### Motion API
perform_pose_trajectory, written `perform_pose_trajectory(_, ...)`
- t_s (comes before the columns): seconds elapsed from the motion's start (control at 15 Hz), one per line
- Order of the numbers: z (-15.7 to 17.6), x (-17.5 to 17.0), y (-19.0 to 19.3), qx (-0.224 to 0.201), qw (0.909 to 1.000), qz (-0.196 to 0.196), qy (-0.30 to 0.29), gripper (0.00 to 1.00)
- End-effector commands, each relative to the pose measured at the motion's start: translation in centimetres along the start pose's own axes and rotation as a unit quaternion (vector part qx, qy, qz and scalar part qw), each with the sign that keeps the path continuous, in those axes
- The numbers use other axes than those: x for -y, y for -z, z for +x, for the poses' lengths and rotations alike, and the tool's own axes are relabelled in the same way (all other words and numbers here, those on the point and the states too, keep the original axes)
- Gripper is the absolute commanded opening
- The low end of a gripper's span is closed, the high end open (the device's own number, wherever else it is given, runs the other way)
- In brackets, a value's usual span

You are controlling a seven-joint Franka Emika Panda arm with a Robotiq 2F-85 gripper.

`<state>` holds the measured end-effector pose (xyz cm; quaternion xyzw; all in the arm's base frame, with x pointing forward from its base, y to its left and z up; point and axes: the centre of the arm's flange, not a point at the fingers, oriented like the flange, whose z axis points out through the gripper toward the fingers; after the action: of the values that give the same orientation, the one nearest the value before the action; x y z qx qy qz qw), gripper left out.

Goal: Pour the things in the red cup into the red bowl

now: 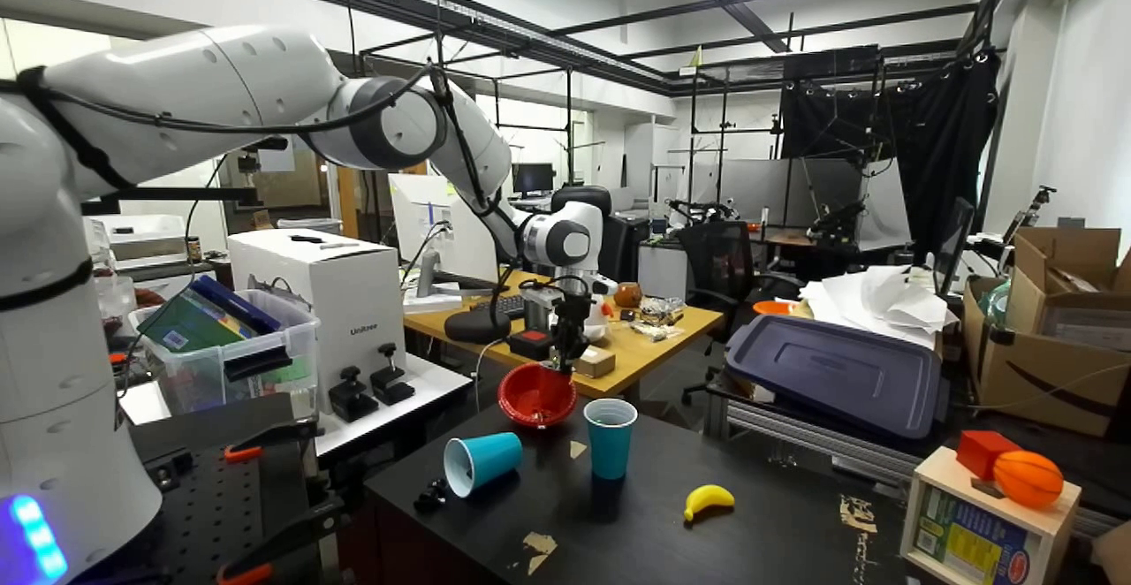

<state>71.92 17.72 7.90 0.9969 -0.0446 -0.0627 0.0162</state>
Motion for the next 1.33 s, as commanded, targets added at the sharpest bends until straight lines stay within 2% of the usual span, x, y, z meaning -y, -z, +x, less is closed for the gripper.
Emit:
perform_pose_trajectory(0.0, -1.4, -1.5, 1.8, 0.002, 1.0000, 0.001, 0.009, 0.01)
perform_pose_trajectory(0.73, -2.6, -4.2, 3.7, 0.000, 0.9994, -0.034, 0.006, 0.01)
perform_pose_trajectory(1.27, -2.6, -3.5, 6.2, -0.012, 0.9996, -0.022, 0.009, 0.01)
